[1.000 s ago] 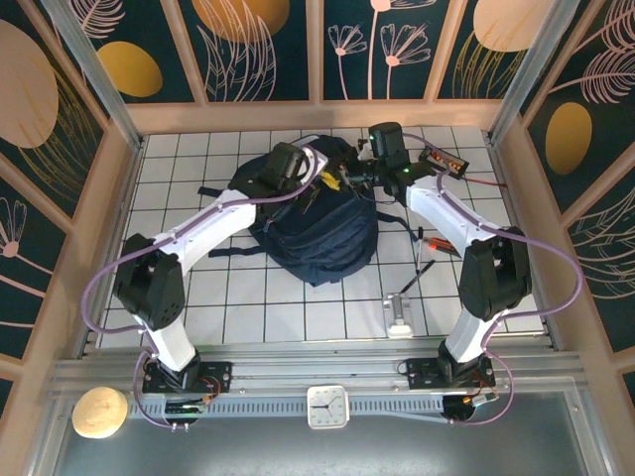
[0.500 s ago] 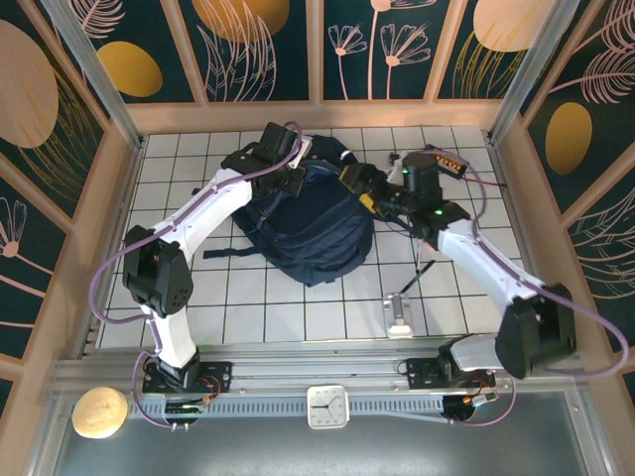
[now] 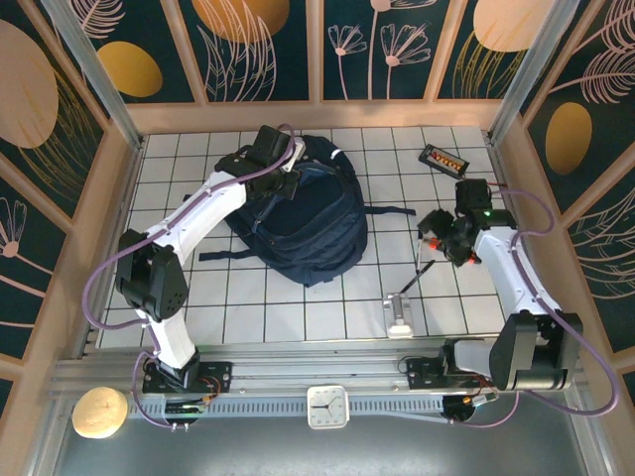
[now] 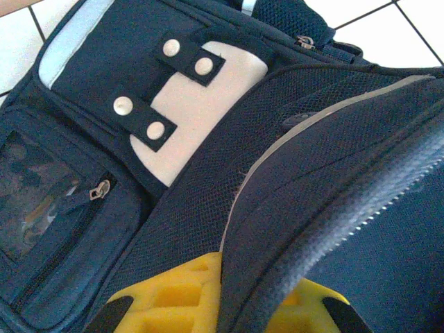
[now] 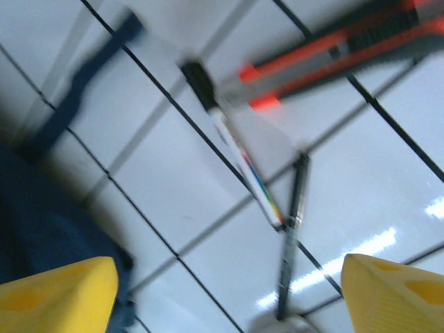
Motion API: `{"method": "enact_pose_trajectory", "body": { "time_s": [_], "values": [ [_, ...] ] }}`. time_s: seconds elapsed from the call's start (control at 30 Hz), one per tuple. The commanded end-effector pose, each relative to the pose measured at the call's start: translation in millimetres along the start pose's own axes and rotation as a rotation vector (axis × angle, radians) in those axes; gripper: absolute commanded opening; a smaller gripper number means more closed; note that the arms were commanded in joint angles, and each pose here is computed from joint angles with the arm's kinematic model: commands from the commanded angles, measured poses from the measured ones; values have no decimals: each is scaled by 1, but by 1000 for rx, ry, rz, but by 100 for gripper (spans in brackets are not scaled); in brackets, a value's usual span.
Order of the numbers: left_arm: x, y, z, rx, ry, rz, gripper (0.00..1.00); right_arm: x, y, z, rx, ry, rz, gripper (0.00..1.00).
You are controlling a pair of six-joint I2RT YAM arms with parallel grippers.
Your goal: Pack books, pencil case, and school supplies into a backpack
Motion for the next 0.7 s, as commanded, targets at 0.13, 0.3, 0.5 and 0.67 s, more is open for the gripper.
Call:
{"method": "enact_pose_trajectory", "body": {
  "time_s": [0.13,0.3,0.5,0.67],
  "values": [
    [22,-3,6,38,1,-23,0,-39,-28,-35,-40,-144,91,68],
    [20,-7,2,38,-19,-17,0,-62,-34,-25,25,-194,100,59],
    [21,-9,2,34,-20,-12,0,-85,-42,-25,67,-249,120,46],
    [20,-11,2,28,-18,-7,0,-92,-45,-33,64,-275,130,42]
  ]
}}
Point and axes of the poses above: each hand's point on the last joint's axis, 136 mm out from that joint toward the fingers, its own x axis back along the fingers, its own z axis along the line the jaws close on, y = z × x, the point moved 1 cm from there along x, back along the fingers, and after that the axes turned 14 degrees about -x, right-handed, at the moved point
